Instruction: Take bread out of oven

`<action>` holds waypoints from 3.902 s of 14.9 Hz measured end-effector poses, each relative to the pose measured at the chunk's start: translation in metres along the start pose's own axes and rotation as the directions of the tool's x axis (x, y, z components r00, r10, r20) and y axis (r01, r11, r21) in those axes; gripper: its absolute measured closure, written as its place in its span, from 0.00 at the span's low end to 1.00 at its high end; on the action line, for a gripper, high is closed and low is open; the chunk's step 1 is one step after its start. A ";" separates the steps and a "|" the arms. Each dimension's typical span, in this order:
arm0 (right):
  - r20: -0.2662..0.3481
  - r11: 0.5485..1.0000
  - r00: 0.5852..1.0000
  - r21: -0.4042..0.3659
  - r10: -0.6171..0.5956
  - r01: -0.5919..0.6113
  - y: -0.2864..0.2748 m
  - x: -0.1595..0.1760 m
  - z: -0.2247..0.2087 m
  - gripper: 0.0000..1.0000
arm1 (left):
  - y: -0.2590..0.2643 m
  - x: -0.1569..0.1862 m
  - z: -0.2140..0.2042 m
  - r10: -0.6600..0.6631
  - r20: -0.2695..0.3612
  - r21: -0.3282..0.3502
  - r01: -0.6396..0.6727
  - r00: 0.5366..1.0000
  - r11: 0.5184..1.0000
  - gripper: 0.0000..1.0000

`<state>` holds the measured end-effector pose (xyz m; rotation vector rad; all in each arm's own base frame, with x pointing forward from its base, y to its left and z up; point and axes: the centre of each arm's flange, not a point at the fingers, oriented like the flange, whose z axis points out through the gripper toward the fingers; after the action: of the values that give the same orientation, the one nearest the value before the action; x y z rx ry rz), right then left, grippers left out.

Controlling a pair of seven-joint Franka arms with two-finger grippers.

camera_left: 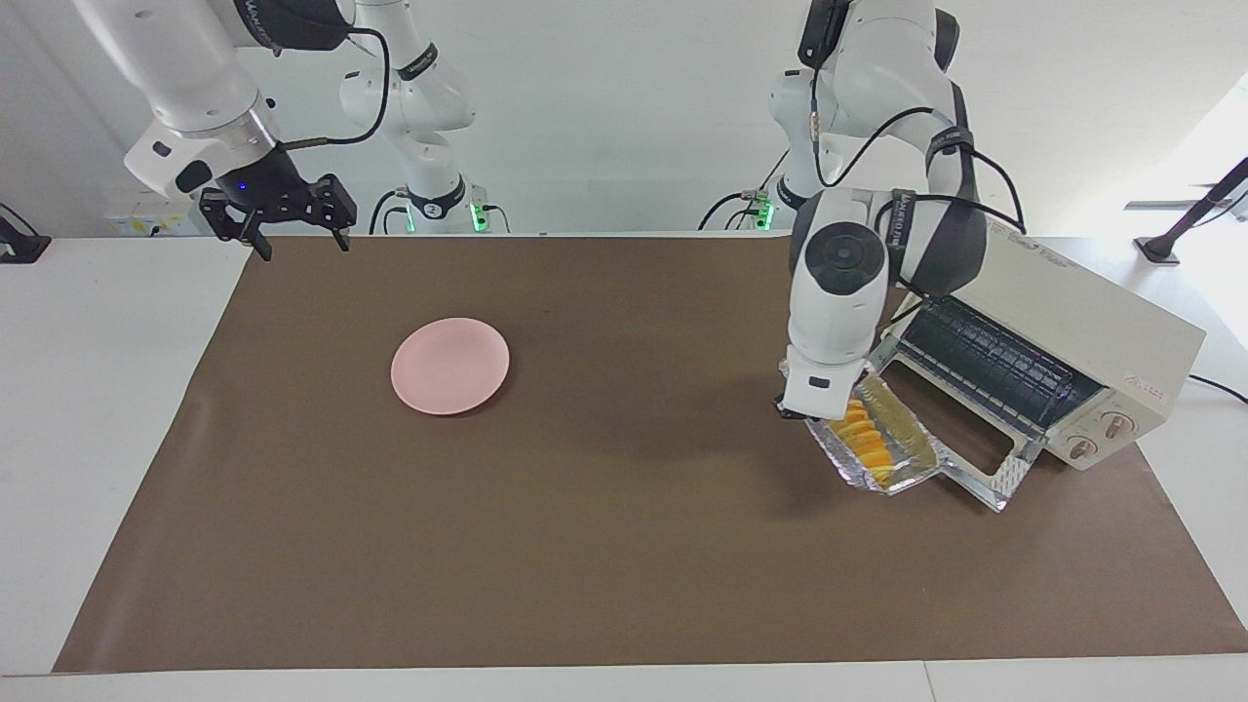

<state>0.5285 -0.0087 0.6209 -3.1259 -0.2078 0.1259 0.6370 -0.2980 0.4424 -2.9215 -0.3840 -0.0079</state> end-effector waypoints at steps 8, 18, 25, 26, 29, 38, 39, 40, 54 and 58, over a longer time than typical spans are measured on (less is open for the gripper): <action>0.000 1.000 1.000 0.000 0.000 0.000 0.000 0.000 0.000 0.00 | 0.155 -0.068 0.012 0.175 -0.065 -0.081 -0.180 0.982 0.980 0.98; 0.000 1.000 1.000 0.000 0.002 -0.002 0.001 0.000 0.000 0.00 | 0.224 -0.131 0.038 0.277 -0.126 -0.060 -0.286 0.953 0.956 0.98; 0.000 1.000 1.000 0.001 0.007 -0.007 0.004 -0.001 0.000 0.00 | 0.226 -0.128 0.042 0.271 -0.141 -0.055 -0.281 0.952 0.958 0.98; 0.000 1.000 1.000 0.000 0.006 -0.006 0.003 -0.001 0.000 0.00 | 0.226 -0.128 0.041 0.270 -0.142 -0.056 -0.280 0.952 0.958 0.92; 0.000 1.000 1.000 0.000 0.003 -0.003 0.001 0.000 0.000 0.00 | 0.227 -0.128 0.038 0.268 -0.151 -0.065 -0.280 0.952 0.958 0.60; 0.001 1.000 1.000 -0.004 0.001 -0.001 -0.021 0.003 0.001 0.00 | 0.168 -0.098 -0.062 0.164 -0.147 -0.170 -0.188 0.976 0.967 0.00; 0.001 1.000 1.000 -0.006 0.011 -0.011 -0.033 0.005 0.002 0.00 | 0.144 -0.081 -0.077 0.130 -0.132 -0.186 -0.153 0.983 0.971 0.00; -0.007 1.000 1.000 -0.008 0.017 -0.017 -0.046 0.008 0.005 0.00 | 0.114 -0.059 -0.092 0.104 -0.128 -0.198 -0.128 0.986 0.972 0.00; -0.033 0.976 0.975 -0.014 0.218 -0.219 -0.244 0.108 0.175 0.00 | -0.299 0.005 -0.117 0.199 -0.006 -0.137 -0.198 0.980 0.971 0.00; -0.043 0.961 0.962 -0.051 0.269 -0.271 -0.290 0.143 0.218 0.00 | -0.321 -0.029 -0.110 0.186 0.024 -0.138 -0.181 0.982 0.974 0.00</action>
<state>0.6139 0.2979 0.3958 -3.1920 0.2223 0.0653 0.5291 -0.0223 0.6107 -3.0839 -0.1219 0.0490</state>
